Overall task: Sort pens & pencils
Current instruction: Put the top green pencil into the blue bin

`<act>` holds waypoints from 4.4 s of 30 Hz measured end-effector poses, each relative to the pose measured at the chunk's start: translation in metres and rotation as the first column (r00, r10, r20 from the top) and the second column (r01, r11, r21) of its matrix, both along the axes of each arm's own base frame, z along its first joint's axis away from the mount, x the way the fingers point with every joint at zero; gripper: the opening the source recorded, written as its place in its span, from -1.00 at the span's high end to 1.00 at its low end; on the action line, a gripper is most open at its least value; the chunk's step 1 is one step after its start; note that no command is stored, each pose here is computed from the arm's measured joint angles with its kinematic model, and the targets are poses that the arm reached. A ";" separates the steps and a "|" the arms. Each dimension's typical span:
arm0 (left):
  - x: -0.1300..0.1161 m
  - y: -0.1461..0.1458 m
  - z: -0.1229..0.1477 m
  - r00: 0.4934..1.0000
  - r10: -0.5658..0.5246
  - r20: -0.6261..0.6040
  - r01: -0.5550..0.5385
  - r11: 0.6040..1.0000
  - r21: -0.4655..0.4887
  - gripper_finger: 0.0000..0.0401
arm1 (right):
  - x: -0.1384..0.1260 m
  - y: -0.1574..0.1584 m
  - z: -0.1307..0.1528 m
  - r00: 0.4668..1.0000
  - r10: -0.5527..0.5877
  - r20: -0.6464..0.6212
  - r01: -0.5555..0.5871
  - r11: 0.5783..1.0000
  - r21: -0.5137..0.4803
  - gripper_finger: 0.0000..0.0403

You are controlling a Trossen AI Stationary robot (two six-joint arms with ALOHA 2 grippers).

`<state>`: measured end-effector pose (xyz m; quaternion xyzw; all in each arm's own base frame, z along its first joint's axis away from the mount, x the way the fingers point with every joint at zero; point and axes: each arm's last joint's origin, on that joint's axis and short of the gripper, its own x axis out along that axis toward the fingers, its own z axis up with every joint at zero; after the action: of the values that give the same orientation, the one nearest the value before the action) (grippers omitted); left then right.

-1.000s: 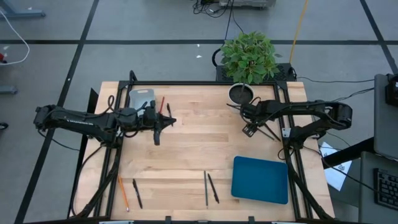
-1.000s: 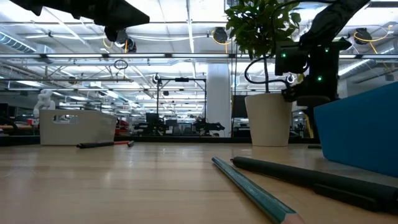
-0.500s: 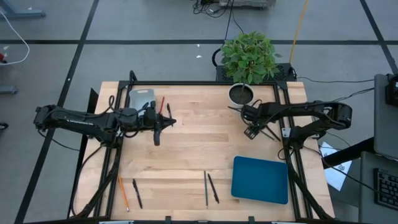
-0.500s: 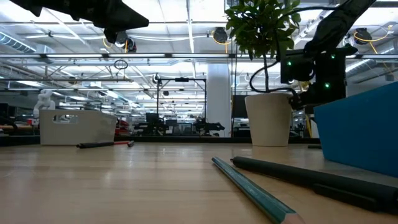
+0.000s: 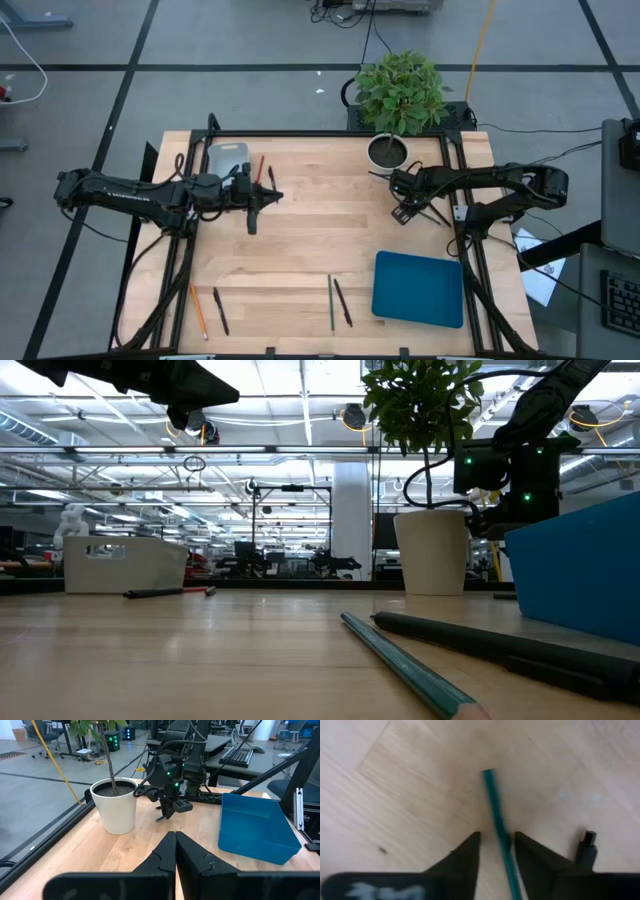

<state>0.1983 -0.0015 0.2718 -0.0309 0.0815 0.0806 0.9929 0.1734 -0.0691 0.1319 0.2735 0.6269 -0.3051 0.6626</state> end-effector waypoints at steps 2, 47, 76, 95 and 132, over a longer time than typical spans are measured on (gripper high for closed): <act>0.000 0.000 0.000 1.000 -0.002 -0.002 0.002 1.000 0.000 0.92 | 0.000 0.000 0.000 1.000 0.001 -0.001 -0.001 1.000 0.001 0.79; 0.000 0.000 -0.005 0.999 0.007 -0.039 -0.008 1.000 -0.026 0.87 | 0.083 0.054 0.107 0.174 0.627 0.759 -0.075 0.777 -0.624 1.00; 0.013 -0.010 -0.028 0.984 -0.094 0.153 0.098 0.995 -0.022 0.87 | 0.101 0.075 0.106 -0.047 0.685 0.727 -0.054 0.725 -0.686 1.00; 0.012 -0.017 -0.029 0.982 -0.118 0.146 0.122 0.992 -0.016 0.87 | 0.047 0.164 0.115 0.207 0.582 0.787 -0.400 0.784 -0.475 1.00; 0.011 -0.017 -0.034 0.993 -0.076 0.091 0.079 0.996 -0.032 0.87 | 0.017 0.219 0.050 0.902 0.431 -0.005 -0.429 0.899 0.093 1.00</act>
<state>0.2094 -0.0184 0.2375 -0.0490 0.0395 0.0390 0.9973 0.1908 0.1500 0.1822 0.1540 0.6934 -0.1263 0.6925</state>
